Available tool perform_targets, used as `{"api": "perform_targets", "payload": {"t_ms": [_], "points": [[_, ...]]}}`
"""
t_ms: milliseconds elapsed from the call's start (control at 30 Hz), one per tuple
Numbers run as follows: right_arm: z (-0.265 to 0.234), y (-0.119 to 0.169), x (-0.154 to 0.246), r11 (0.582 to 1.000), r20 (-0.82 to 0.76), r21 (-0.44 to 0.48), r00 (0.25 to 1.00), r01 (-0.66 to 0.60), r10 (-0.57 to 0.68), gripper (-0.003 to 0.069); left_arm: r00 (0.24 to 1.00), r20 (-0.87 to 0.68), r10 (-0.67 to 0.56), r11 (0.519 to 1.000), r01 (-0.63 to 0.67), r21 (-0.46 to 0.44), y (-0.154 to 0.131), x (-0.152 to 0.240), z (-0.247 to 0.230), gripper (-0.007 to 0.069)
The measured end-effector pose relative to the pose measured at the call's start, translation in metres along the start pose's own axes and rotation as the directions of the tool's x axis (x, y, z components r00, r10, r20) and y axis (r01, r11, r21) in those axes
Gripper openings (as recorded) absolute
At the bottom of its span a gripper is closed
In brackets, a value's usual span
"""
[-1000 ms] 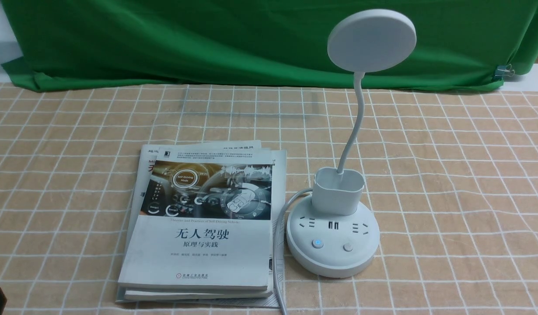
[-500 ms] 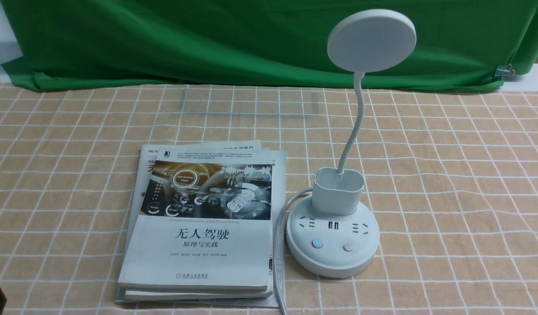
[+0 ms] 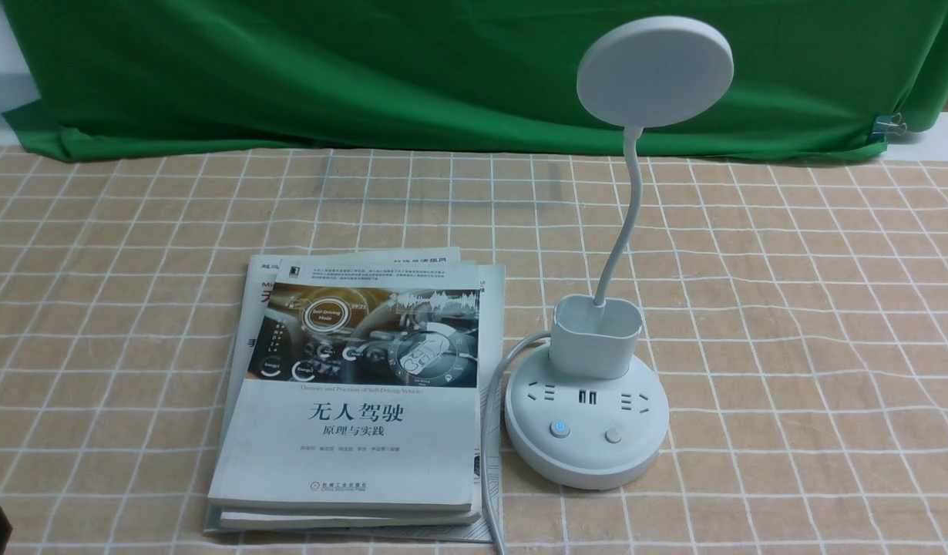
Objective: Turn off the desk lamp on the light coffee tablecloth by hand.
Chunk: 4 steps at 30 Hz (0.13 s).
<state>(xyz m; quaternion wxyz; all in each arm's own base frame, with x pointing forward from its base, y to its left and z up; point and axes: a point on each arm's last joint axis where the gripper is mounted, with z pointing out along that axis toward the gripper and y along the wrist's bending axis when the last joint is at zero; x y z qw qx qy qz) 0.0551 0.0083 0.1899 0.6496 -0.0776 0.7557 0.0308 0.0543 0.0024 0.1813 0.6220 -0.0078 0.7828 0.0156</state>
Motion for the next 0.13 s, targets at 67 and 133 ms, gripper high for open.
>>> {"api": "perform_targets", "payload": {"t_ms": [67, 133], "points": [[0.0, 0.0, 0.0, 1.0, 0.0, 0.0, 1.0, 0.0, 0.0, 0.0191, 1.0, 0.0, 0.0, 1.0, 0.0, 0.0, 0.0, 0.0, 0.0, 0.0005], [0.0, 0.0, 0.0, 1.0, 0.0, 0.0, 1.0, 0.0, 0.0, 0.0195, 1.0, 0.0, 0.0, 1.0, 0.0, 0.0, 0.0, 0.0, 0.0, 0.0005]]}}
